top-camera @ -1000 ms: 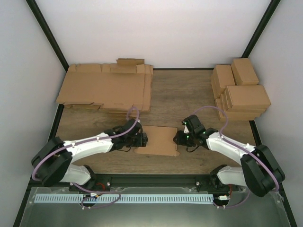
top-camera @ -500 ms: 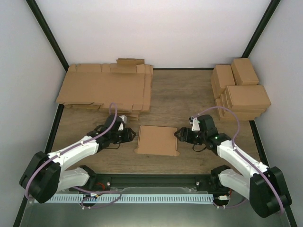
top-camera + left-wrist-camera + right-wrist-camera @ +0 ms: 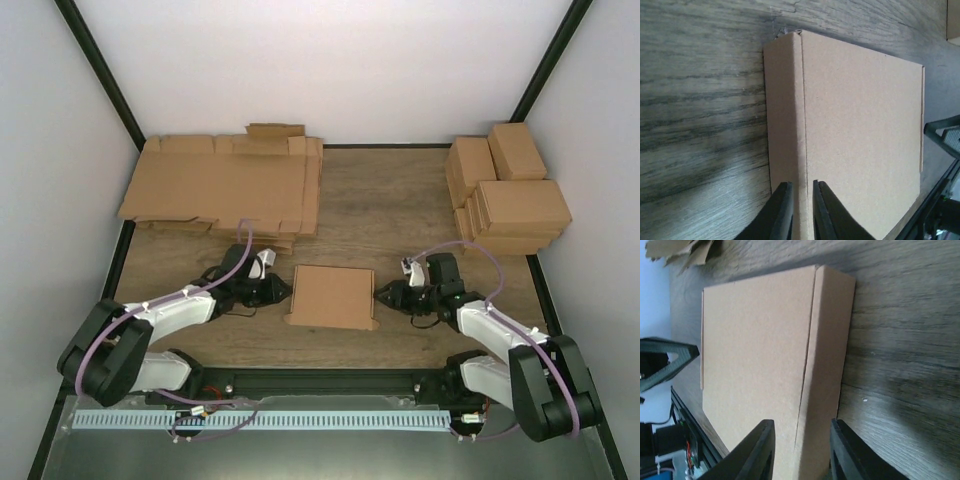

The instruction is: Fold the paper box

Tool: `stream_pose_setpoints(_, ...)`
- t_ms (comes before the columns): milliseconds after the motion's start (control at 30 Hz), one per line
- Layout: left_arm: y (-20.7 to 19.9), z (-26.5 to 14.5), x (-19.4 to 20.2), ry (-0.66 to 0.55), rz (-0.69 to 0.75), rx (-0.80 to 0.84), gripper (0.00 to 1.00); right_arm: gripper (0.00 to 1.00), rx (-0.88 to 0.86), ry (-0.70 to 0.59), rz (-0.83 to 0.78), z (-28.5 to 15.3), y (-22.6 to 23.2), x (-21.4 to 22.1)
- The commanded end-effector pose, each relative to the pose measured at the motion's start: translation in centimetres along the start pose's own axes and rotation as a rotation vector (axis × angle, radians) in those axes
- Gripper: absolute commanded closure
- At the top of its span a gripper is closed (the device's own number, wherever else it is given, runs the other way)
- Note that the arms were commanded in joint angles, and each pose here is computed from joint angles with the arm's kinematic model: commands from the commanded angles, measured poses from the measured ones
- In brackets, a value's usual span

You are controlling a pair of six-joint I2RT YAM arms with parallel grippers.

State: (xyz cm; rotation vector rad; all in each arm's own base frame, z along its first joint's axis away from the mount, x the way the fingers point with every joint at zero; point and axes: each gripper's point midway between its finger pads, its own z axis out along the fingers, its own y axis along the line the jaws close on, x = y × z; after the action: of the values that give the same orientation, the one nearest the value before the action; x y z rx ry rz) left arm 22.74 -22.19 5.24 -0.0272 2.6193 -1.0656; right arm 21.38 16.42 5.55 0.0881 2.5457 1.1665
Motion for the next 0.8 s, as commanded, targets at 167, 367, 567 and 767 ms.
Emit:
stream_pose_setpoints(167, 0.3, 0.2, 1.2, 0.016, 0.012, 0.045, 0.96, 0.76, -0.077, 0.008, -0.013, -0.1, 0.1, 1.7)
stream_pose_setpoints(367, 0.3, 0.5, 1.8, 0.044, -0.017, 0.071, 0.96, 0.80, -0.089, 0.024, -0.007, 0.2, 0.0, 2.1)
stream_pose_setpoints(567, -0.2, 0.6, 1.6, 0.046, -0.009, 0.083, 0.96, 0.83, -0.117, 0.036, -0.017, 0.5, 0.4, 1.9)
stream_pose_setpoints(767, -0.2, 0.7, 1.5, 0.050, -0.008, 0.082, 0.96, 0.88, -0.108, 0.048, -0.012, 0.9, 0.0, 2.0)
